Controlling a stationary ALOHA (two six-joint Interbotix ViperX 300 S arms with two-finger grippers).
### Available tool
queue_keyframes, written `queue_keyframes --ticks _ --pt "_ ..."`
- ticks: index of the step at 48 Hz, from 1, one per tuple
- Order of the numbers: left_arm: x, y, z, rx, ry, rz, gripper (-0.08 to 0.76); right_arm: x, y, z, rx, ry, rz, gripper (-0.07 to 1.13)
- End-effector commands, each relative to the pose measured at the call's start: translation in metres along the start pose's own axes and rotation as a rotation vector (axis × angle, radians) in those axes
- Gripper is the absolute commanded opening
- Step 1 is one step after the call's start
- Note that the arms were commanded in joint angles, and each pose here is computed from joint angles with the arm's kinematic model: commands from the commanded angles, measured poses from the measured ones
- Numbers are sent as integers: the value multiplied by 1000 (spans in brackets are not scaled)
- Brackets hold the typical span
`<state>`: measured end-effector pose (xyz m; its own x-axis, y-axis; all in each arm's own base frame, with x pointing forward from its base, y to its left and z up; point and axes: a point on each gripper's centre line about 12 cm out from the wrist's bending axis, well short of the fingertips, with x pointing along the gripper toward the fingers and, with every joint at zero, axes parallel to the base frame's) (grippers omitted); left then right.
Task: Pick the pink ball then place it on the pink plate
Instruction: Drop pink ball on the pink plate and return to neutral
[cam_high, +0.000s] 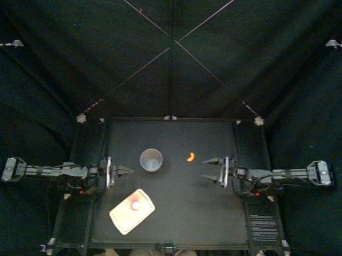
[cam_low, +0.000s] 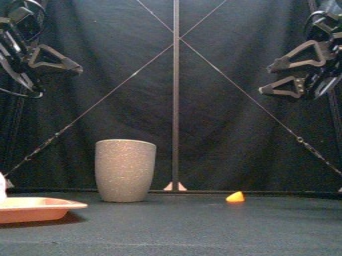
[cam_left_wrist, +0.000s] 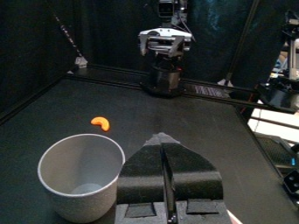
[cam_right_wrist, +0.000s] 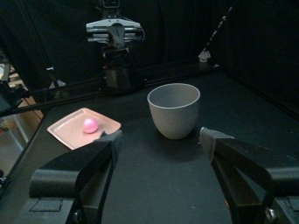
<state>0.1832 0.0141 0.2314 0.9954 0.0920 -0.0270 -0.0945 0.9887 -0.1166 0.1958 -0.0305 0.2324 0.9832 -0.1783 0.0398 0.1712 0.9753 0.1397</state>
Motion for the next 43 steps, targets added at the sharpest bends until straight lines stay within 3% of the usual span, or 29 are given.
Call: queue_keyframes --ticks 1,12,43 --pt "2 -1 5 1 -17 -2 -19 -8 -4 1 -3 19 -15 1015" --pt "2 -1 6 1 -20 -3 -19 -10 -10 -9 -2 131 -50 1014" --pt "2 0 5 -2 -17 4 -19 -3 -9 -14 -41 170 -42 1015"
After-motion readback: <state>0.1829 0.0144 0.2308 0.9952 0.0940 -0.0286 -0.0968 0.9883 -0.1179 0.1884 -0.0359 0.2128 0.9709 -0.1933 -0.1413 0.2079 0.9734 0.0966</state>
